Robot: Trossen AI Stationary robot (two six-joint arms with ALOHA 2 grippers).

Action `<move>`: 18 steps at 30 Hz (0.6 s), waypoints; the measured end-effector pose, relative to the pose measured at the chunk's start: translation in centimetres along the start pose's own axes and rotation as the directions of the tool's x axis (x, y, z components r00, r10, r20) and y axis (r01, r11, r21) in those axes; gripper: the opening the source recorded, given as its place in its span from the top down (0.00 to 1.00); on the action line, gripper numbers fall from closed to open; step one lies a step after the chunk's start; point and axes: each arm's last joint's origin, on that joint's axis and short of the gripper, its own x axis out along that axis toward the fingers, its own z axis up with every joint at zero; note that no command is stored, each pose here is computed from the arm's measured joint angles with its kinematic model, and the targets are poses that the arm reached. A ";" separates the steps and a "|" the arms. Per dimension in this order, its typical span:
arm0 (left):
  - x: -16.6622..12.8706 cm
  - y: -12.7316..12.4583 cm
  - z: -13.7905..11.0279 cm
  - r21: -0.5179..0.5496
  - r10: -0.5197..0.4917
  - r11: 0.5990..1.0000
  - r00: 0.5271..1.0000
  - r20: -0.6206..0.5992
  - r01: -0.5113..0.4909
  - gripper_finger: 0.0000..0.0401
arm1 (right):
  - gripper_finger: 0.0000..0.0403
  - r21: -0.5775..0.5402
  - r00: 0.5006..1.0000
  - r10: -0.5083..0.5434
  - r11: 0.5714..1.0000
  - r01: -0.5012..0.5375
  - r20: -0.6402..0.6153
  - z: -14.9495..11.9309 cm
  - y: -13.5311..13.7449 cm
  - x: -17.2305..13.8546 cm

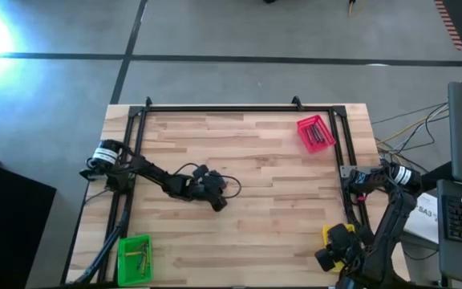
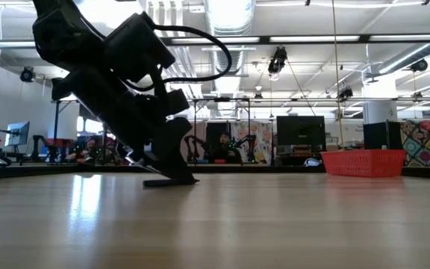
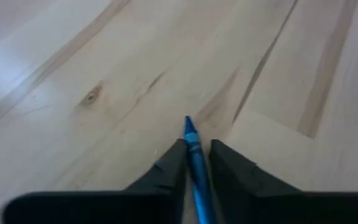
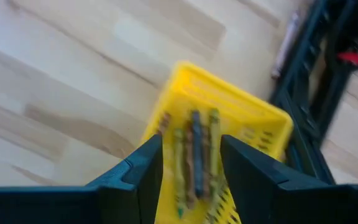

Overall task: Sort crayons
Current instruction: Put the blue crayon into the red bin

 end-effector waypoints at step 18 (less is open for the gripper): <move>-7.0 -3.9 2.7 0.232 -0.314 0.936 0.928 0.202 0.266 0.99 | 0.57 -0.275 0.709 0.308 0.947 -0.166 0.634 5.7 6.4 2.3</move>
